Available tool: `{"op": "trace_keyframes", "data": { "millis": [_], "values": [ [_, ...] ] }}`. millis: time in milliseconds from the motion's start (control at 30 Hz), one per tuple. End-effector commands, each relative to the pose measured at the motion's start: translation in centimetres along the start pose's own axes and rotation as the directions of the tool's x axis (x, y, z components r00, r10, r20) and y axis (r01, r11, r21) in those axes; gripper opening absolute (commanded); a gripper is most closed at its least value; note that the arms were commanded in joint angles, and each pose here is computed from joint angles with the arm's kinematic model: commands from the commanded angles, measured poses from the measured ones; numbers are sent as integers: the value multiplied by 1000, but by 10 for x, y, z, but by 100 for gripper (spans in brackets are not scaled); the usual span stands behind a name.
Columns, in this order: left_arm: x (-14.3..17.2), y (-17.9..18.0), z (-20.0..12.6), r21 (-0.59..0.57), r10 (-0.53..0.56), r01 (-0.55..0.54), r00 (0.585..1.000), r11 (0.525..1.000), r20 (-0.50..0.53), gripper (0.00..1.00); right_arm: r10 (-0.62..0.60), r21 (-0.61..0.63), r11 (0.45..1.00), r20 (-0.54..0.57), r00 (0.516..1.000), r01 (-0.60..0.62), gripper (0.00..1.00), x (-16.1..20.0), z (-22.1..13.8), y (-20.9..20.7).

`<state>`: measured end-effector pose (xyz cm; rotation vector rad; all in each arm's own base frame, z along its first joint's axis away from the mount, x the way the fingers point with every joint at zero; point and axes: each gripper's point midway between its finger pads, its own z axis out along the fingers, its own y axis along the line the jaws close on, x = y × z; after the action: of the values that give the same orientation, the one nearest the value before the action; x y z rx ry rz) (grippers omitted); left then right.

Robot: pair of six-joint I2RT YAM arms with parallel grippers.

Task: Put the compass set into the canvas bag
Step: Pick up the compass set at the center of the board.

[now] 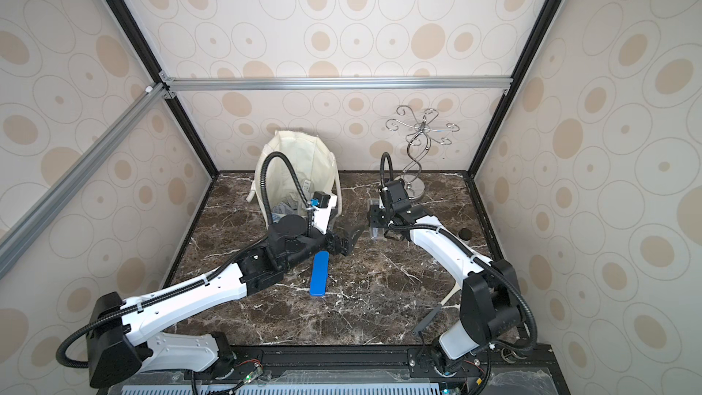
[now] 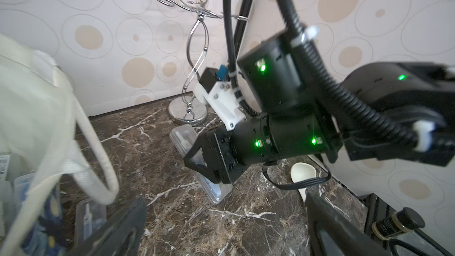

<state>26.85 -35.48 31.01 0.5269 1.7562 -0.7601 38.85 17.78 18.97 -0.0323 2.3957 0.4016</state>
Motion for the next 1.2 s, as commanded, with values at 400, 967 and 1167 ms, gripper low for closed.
{"op": "trace_keyframes", "data": {
  "millis": [400,967,1167],
  "values": [
    [-22,-38,43,67,-1,-5,995,998,100,95,3,-109,994,166,986,15,41,-28,-93,11],
    [6,-37,71,96,-148,138,983,986,107,78,40,-220,975,250,967,16,41,-38,-129,28],
    [6,-31,82,89,-198,189,973,978,114,67,52,-256,967,254,966,15,41,-36,-134,32]
  ]
}}
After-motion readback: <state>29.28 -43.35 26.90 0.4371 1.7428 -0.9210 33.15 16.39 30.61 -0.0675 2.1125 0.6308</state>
